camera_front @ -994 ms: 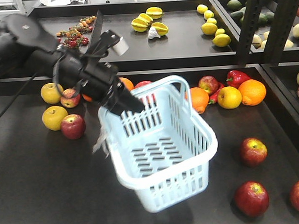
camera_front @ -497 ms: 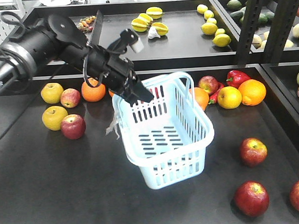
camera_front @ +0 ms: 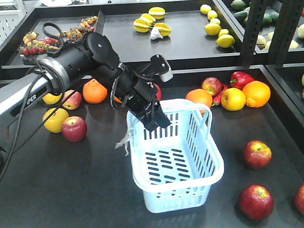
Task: Pick three apples into basket with both arms
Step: 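Lower the light-blue basket onto the table with the left gripper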
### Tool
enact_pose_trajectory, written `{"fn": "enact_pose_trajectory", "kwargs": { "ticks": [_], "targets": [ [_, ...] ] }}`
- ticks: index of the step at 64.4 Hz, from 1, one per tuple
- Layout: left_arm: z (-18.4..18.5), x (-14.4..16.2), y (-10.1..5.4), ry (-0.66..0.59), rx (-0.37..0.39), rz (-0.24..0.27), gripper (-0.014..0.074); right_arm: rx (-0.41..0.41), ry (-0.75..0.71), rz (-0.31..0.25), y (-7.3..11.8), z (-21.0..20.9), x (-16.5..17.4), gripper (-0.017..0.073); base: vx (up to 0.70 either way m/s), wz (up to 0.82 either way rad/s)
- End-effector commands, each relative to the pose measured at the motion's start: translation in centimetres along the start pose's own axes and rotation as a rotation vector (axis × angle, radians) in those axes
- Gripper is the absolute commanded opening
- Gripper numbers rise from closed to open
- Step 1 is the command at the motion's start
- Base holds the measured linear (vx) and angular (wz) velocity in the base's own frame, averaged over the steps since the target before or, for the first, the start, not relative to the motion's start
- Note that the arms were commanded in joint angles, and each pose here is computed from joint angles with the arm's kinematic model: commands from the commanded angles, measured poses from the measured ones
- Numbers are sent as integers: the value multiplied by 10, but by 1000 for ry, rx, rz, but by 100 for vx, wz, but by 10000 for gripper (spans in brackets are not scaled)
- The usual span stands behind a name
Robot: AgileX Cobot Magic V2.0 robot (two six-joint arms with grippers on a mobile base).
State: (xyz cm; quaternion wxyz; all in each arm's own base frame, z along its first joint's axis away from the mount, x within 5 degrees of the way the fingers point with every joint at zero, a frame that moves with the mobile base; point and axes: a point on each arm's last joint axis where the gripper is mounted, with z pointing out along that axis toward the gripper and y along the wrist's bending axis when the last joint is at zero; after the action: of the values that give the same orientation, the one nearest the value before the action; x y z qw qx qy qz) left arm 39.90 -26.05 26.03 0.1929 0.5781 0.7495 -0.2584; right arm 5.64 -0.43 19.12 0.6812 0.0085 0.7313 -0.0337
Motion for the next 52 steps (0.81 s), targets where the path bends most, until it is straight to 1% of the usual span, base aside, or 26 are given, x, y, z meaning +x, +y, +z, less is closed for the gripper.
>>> {"fn": "enact_pose_trajectory", "kwargs": {
  "ticks": [1,15,24,28,35,40,46,52],
  "targets": [
    [-36,-22,-19,-81,-26,57,-8,-8,-71,-15,1,0,-4,-3,0,0],
    [-36,-23,-20,-91,-18,52,8,-8,-71,-15,1,0,-4,-3,0,0],
    [-36,-26,-22,-124,6,38,62,-8,-71,-15,1,0,-4,-3,0,0],
    [-36,-28,-23,-140,19,24,109,-8,-71,-15,1,0,-4,-3,0,0],
    [-37,-28,-23,-143,20,19,211,-8,-71,-15,1,0,-4,-3,0,0],
    [-37,-28,-23,-142,22,-21,307,-8,-71,-15,1,0,-4,-3,0,0],
    [-38,-28,-23,-143,23,-53,405,-8,-71,-15,1,0,-4,-3,0,0],
    [-39,-29,-24,-148,21,-80,465,-8,-71,-15,1,0,-4,-3,0,0]
  ]
}}
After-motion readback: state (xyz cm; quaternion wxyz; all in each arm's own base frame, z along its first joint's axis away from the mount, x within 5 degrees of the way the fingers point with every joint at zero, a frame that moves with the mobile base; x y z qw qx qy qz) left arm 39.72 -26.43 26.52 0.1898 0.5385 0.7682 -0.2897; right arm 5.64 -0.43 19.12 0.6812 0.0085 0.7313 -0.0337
